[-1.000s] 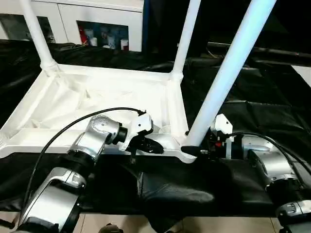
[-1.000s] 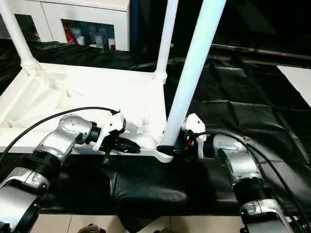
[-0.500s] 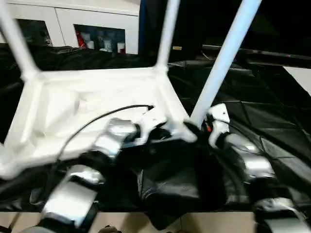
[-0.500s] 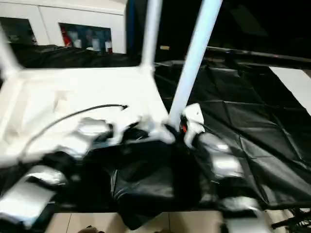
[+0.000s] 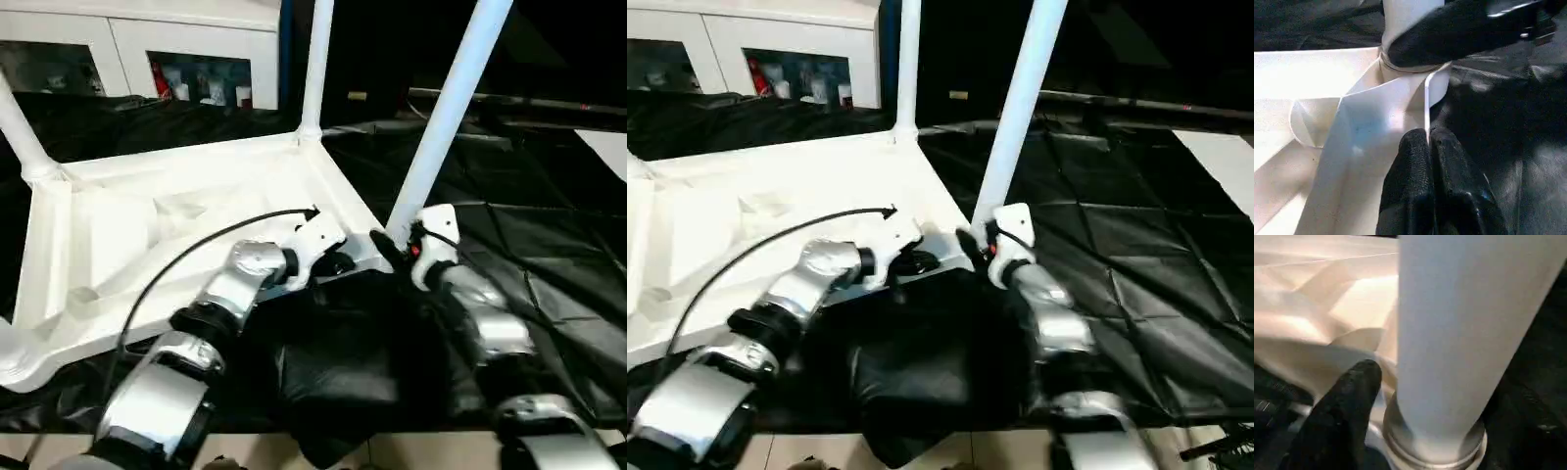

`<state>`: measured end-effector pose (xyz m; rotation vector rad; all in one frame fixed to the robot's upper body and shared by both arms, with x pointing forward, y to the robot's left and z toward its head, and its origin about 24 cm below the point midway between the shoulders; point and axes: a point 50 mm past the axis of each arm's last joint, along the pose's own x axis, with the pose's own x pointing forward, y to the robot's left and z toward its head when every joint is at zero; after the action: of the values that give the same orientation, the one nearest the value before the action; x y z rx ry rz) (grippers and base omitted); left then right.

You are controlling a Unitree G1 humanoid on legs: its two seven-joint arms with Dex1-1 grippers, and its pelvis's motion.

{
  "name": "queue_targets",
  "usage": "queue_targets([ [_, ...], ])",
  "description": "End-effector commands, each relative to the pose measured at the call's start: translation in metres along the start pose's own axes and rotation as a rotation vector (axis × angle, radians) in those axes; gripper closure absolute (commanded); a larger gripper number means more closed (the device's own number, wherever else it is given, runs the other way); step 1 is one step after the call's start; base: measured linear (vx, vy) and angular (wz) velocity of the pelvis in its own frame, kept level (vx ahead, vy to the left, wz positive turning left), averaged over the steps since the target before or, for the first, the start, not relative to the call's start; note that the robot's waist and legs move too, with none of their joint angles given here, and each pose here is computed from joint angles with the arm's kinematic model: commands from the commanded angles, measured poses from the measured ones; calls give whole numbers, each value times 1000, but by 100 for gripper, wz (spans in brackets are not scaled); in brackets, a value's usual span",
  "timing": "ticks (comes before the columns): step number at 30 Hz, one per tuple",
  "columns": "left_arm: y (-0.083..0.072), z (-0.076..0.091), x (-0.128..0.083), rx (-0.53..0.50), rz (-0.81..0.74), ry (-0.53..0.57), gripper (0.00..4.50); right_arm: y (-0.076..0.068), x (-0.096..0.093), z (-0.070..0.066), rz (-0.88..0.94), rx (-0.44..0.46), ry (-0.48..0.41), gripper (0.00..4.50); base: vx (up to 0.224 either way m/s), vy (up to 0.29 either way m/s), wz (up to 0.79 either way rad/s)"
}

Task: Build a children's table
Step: Rotate leg to tighten

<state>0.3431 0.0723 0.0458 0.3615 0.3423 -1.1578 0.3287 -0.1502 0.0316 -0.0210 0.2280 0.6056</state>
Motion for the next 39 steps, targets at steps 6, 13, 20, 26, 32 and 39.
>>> queue_targets([
  [6, -7, 1, -13, 46, -216, -39, 450, 4, -23, 4, 361, -108, 46, 132, 0, 0, 0],
  [13, -10, -12, -39, 34, -395, 8, 450, -3, -44, 8, 530, -162, 96, 132, 0, 0, 0],
  [20, -6, -16, -50, 26, -406, 24, 450, 0, -47, 5, 587, -130, 115, 166, 0, 0, 0],
  [26, -7, -15, -49, 33, -399, 16, 450, 3, -47, 2, 606, -121, 120, 224, 0, 0, 0],
  [32, 7, -7, -30, 50, -127, 7, 450, 1, -37, -12, 420, -81, 162, 243, 0, 0, 0],
  [39, -5, 15, 16, -3, 73, -45, 450, 19, 1, -32, -23, 54, 158, 249, 0, 0, 0],
])
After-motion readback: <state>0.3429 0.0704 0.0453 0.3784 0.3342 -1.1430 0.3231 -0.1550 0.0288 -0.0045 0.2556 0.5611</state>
